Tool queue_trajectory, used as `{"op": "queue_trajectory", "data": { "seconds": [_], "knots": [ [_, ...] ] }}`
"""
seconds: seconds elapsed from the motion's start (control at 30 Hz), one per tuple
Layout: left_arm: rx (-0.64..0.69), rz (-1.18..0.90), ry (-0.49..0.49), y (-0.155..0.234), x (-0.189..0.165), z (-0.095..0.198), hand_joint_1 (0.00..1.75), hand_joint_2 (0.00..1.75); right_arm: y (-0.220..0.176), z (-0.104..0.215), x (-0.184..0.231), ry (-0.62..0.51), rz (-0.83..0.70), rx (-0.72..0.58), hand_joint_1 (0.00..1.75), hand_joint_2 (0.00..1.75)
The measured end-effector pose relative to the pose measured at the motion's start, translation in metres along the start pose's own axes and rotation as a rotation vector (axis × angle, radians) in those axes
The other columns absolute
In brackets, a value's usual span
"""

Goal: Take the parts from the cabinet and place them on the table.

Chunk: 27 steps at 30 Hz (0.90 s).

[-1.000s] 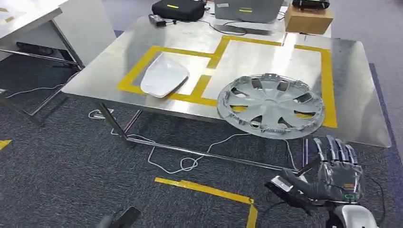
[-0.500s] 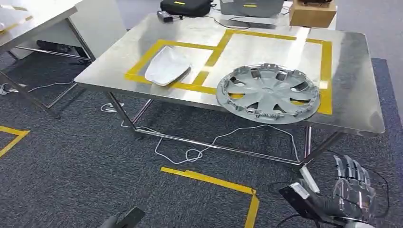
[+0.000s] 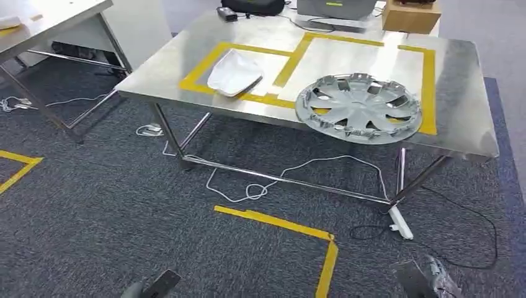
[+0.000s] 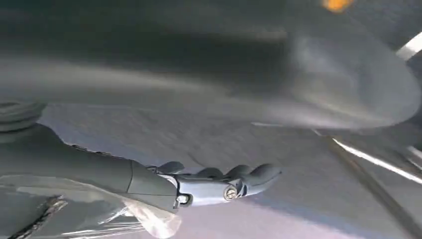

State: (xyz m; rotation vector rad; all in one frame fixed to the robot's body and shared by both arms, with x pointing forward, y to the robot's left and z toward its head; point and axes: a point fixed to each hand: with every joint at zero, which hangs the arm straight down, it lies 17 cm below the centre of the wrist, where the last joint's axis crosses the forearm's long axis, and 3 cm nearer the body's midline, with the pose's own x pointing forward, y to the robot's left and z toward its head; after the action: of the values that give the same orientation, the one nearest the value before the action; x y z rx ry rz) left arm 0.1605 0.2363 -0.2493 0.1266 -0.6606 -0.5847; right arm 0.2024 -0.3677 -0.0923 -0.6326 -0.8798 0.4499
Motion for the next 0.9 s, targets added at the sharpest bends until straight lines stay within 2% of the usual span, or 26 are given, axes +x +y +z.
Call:
{"op": "queue_trajectory", "data": {
  "seconds": [0.07, 0.23, 0.4, 0.5, 0.73, 0.9],
  "knots": [
    [-0.002, 0.0, -0.003, -0.001, 0.002, 0.0, 0.0, 0.0, 0.029, 0.012, -0.028, 0.098, -0.085, 0.085, 0.0, 0.0],
    [-0.002, 0.001, -0.007, -0.002, 0.004, -0.001, 0.0, 0.0, 0.059, 0.031, -0.054, 0.235, -0.212, 0.112, 0.0, 0.0],
    [-0.003, 0.001, -0.009, -0.004, 0.005, -0.001, 0.0, 0.0, 0.108, 0.076, -0.096, 0.556, -0.472, 0.196, 0.0, 0.0],
    [-0.001, 0.001, -0.013, -0.005, 0.008, -0.001, 0.0, 0.0, 0.125, 0.099, -0.109, 0.695, -0.586, 0.198, 0.0, 0.0],
    [0.036, 0.016, -0.001, -0.008, 0.015, -0.003, 0.0, 0.0, 0.141, 0.119, -0.115, 0.794, -0.682, 0.196, 0.0, 0.0],
    [0.021, 0.036, -0.008, -0.023, 0.023, -0.001, 0.0, 0.0, 0.143, 0.119, -0.112, 0.791, -0.732, 0.189, 0.0, 0.0]
  ]
}}
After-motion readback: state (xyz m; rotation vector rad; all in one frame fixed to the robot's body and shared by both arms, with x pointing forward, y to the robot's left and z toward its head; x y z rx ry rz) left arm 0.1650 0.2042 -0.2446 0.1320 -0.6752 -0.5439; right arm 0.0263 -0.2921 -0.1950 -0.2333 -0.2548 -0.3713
